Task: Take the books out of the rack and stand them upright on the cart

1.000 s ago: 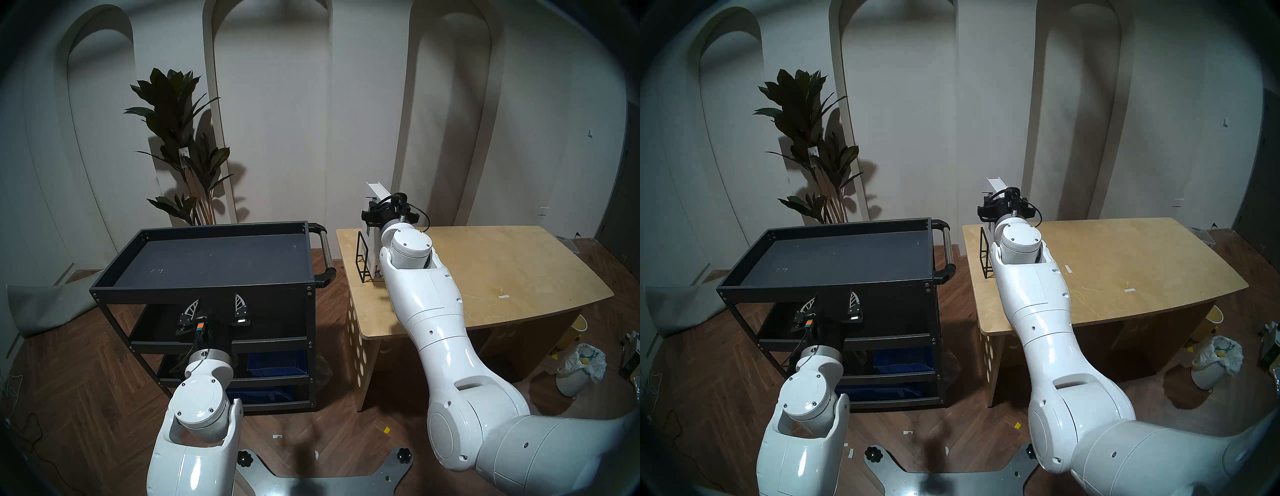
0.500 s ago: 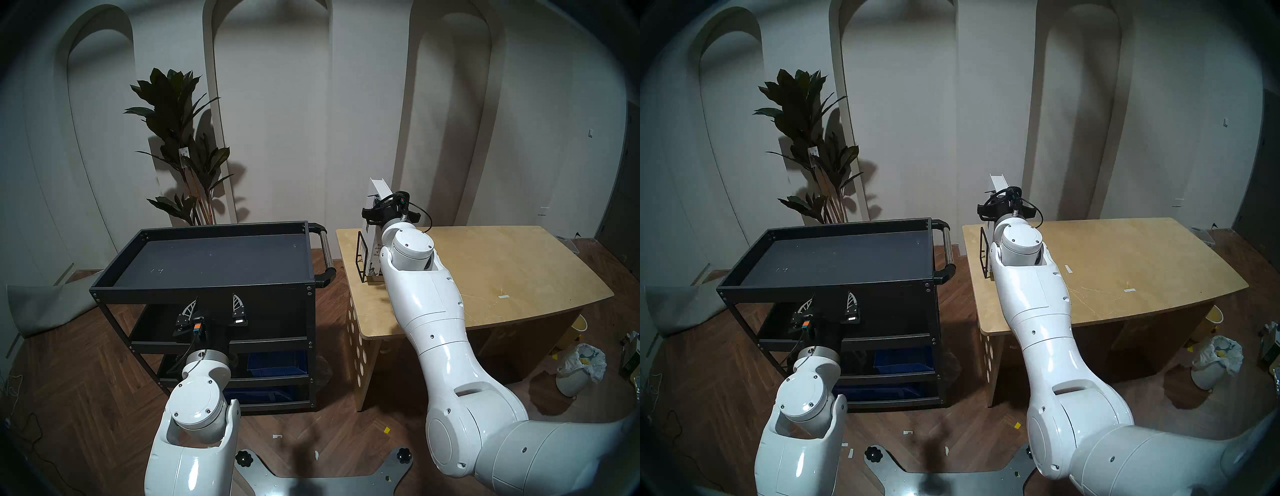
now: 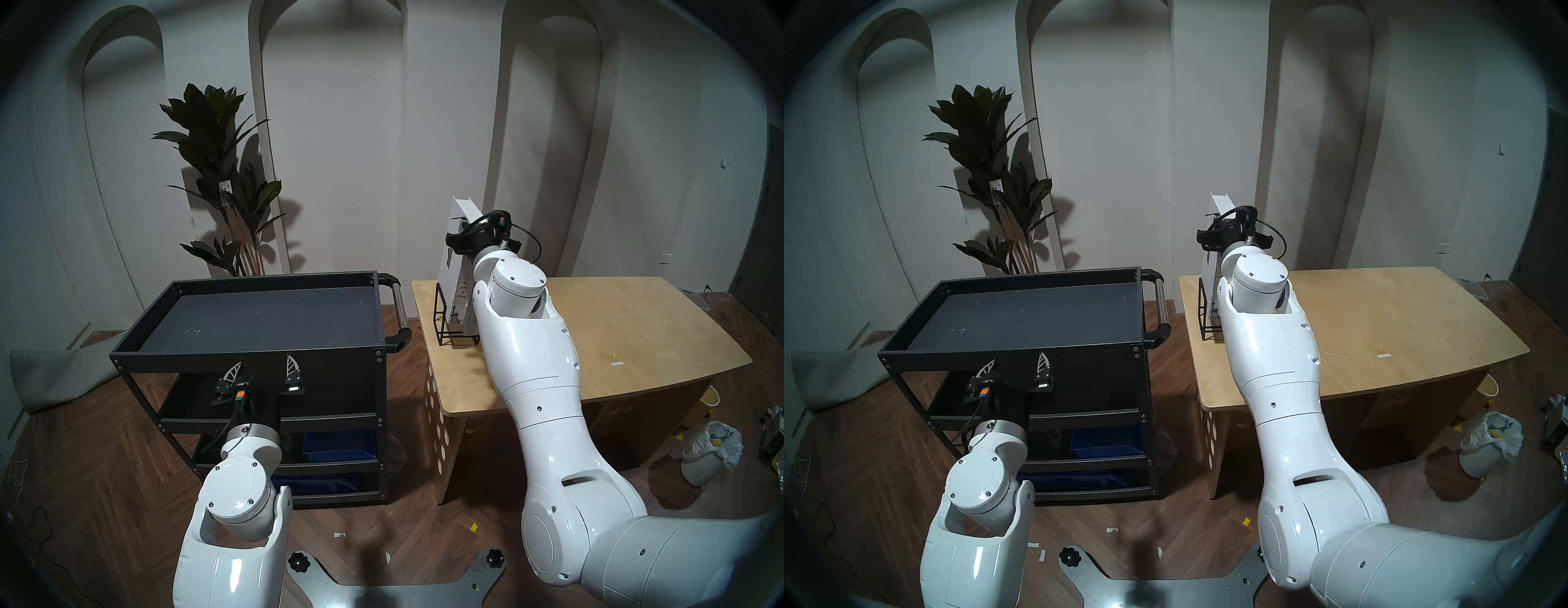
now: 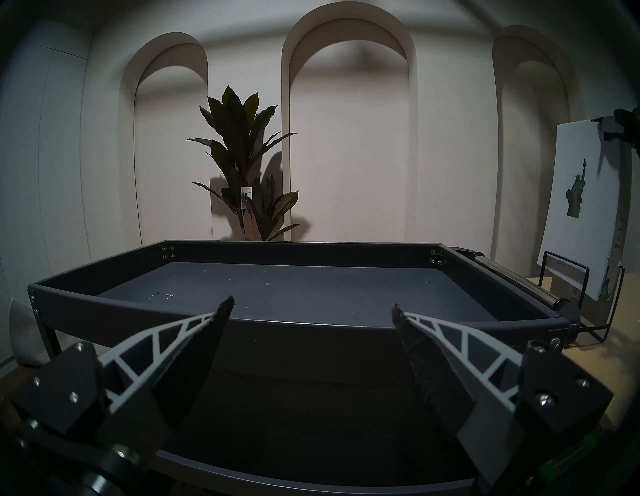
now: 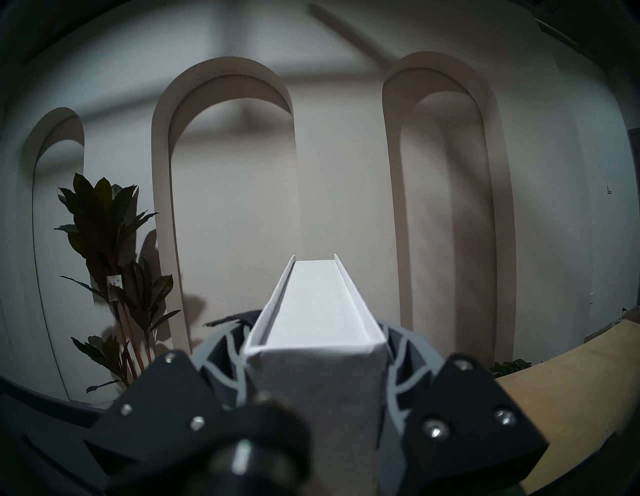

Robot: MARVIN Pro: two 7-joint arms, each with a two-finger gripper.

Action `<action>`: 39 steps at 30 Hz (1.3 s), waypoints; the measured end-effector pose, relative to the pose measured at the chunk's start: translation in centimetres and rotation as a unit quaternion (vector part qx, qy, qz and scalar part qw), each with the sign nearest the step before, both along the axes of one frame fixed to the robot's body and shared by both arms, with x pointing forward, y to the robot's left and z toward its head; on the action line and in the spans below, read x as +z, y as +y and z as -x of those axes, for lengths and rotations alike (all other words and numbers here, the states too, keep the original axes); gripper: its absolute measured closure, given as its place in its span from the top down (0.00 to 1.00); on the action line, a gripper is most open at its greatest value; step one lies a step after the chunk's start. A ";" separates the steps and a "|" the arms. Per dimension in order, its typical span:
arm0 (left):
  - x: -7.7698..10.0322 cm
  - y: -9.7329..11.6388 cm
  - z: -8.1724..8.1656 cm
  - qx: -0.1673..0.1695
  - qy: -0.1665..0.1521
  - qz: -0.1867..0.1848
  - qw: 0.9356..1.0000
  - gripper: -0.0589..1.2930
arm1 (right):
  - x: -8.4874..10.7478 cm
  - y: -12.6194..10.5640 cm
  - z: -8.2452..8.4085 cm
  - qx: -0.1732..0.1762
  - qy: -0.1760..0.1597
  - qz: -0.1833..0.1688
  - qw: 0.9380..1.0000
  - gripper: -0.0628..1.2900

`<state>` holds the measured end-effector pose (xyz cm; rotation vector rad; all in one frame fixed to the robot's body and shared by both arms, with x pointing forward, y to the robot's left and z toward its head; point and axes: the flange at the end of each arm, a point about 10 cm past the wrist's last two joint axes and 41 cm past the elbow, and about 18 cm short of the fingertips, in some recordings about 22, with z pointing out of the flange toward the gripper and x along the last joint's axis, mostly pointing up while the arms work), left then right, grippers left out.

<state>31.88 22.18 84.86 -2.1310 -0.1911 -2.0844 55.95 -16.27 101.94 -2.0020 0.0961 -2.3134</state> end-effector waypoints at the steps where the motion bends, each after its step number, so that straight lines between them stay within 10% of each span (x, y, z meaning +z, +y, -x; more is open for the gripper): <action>1: 0.1 -0.1 0.0 -0.002 0.002 0.000 1.000 0.96 | 0.6 -0.1 0.1 0.000 -0.002 -0.001 1.000 0.39; 23: 2.3 -2.7 -1.4 -0.041 0.009 -0.061 0.997 0.96 | 11.7 0.0 5.0 0.056 -0.110 -0.066 0.990 0.39; 39: 6.5 -7.9 -3.7 -0.055 -0.085 -0.189 0.977 0.96 | 7.4 2.2 5.8 0.073 -0.106 -0.199 0.971 0.38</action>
